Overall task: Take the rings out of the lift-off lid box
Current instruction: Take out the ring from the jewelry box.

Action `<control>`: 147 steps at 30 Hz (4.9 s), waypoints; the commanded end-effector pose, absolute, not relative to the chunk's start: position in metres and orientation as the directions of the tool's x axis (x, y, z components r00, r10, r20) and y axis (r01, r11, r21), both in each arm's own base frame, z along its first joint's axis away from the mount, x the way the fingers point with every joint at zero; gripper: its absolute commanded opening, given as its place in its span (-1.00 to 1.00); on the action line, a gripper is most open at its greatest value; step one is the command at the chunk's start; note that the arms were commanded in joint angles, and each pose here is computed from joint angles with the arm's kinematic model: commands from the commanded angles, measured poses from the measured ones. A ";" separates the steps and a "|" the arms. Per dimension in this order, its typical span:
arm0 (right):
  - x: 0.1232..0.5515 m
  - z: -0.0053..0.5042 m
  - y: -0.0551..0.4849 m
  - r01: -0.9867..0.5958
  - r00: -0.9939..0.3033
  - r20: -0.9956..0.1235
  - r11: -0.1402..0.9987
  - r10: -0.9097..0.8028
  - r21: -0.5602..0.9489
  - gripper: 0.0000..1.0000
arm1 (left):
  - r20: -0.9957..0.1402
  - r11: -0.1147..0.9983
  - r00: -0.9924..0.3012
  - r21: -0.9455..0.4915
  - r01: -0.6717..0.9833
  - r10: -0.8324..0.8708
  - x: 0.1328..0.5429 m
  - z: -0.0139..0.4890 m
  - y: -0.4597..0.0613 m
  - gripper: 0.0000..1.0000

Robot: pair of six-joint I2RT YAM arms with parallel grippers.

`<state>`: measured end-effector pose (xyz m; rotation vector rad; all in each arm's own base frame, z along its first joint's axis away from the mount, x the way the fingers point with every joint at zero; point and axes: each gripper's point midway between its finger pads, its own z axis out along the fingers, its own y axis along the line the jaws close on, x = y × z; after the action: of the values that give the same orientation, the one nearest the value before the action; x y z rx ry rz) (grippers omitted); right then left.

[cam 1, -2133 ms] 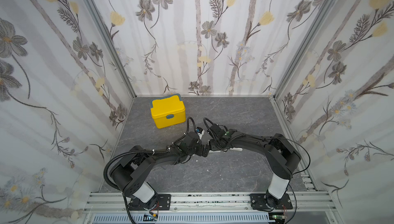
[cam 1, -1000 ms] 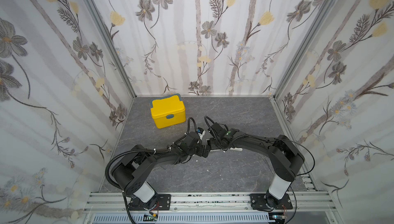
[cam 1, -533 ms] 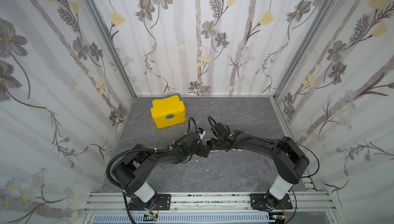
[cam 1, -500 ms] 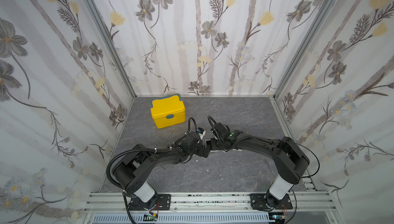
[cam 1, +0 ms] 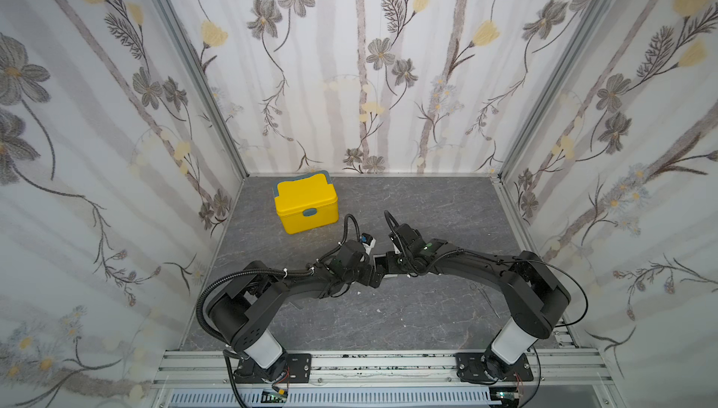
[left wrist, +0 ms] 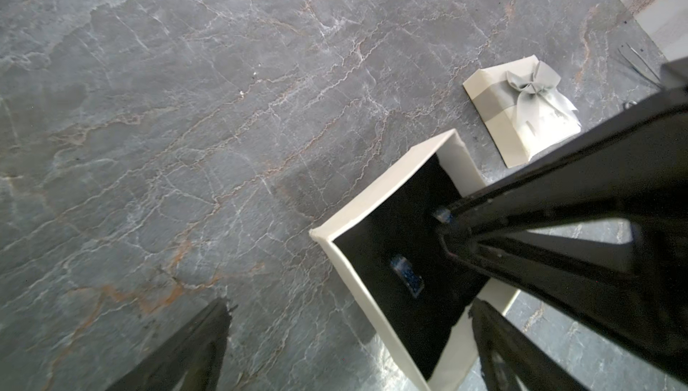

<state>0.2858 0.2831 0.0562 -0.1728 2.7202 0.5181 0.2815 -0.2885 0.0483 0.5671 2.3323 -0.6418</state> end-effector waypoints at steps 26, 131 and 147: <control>0.290 0.064 0.285 -0.193 -0.920 -0.391 0.908 -0.035 0.371 -1.00 | -0.651 0.781 -0.717 -0.301 0.547 0.251 0.286 0.035 -0.298 1.00; 0.280 0.059 0.289 -0.290 -0.921 -0.360 0.881 -0.150 0.374 -1.00 | -0.634 0.853 -0.754 -0.288 0.435 0.170 0.313 0.034 -0.269 1.00; 0.286 0.079 0.291 -0.314 -0.884 -0.454 0.863 -0.113 0.397 -1.00 | -0.615 0.843 -0.768 -0.308 0.441 0.177 0.309 0.027 -0.272 1.00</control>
<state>0.2773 0.2863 0.0678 -0.3234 2.6795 0.6349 0.3134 -0.2720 0.0322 0.4562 2.3983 -0.5792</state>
